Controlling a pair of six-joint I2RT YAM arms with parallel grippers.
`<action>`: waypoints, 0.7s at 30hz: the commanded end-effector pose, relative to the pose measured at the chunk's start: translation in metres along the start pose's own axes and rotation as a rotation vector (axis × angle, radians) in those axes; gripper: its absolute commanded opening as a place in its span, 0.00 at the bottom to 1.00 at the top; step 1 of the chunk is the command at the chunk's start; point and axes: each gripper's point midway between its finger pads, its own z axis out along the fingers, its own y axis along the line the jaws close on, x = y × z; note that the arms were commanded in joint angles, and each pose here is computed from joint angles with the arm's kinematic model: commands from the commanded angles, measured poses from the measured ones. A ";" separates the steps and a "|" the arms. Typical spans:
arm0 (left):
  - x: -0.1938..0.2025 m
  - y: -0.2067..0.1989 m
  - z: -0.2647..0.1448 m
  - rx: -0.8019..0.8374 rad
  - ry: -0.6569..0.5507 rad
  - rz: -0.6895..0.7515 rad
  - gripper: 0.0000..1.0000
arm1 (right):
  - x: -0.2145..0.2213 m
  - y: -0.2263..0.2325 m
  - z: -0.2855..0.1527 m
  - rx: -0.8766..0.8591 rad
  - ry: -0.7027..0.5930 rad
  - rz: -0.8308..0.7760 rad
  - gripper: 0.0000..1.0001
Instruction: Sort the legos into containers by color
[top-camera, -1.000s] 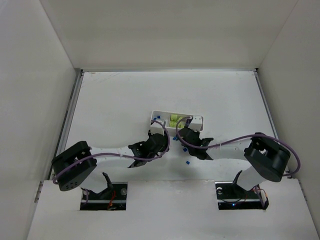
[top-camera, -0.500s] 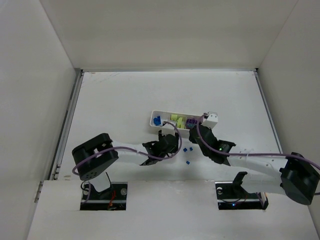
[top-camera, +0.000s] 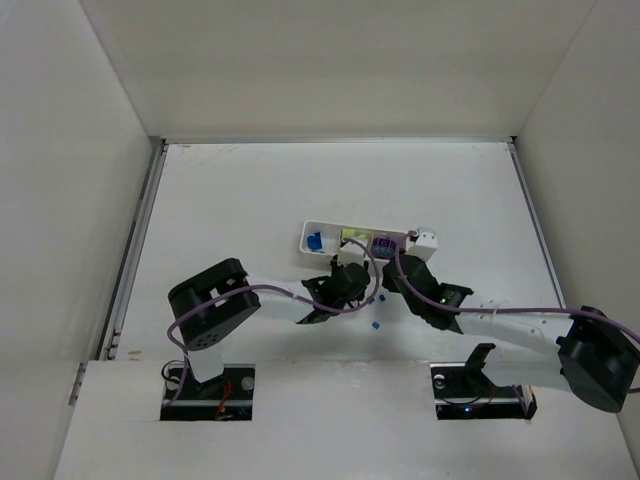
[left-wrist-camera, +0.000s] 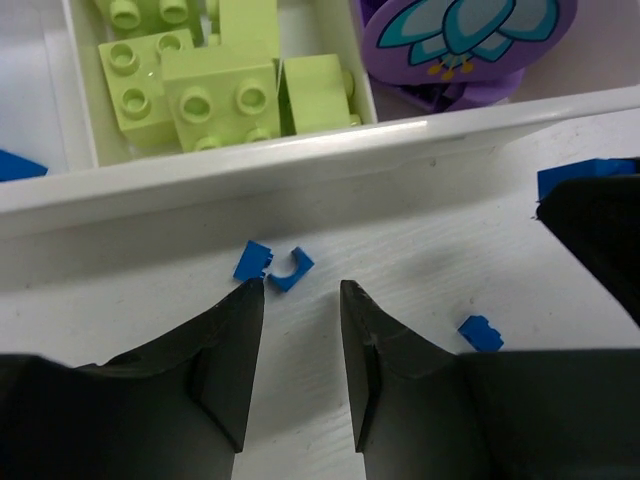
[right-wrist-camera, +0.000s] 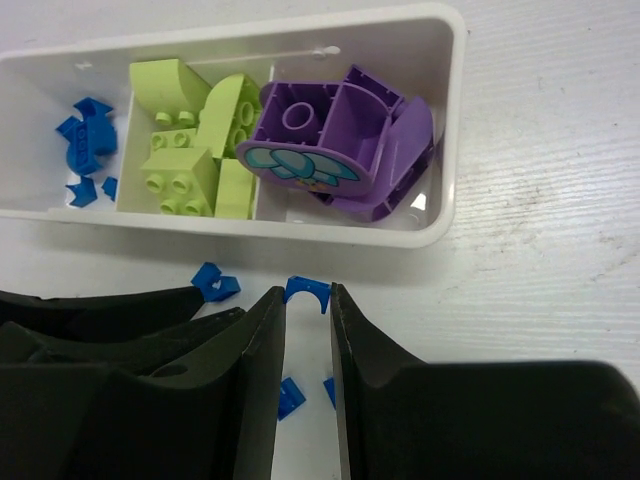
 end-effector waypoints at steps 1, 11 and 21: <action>-0.016 -0.010 0.006 0.005 -0.030 0.023 0.33 | -0.009 0.003 0.001 -0.029 -0.027 0.025 0.29; -0.021 -0.010 0.019 0.002 -0.024 0.023 0.31 | -0.009 0.000 0.001 -0.036 -0.033 0.026 0.29; -0.037 -0.014 -0.010 0.041 -0.076 0.004 0.17 | -0.021 0.006 -0.005 -0.053 -0.051 0.038 0.29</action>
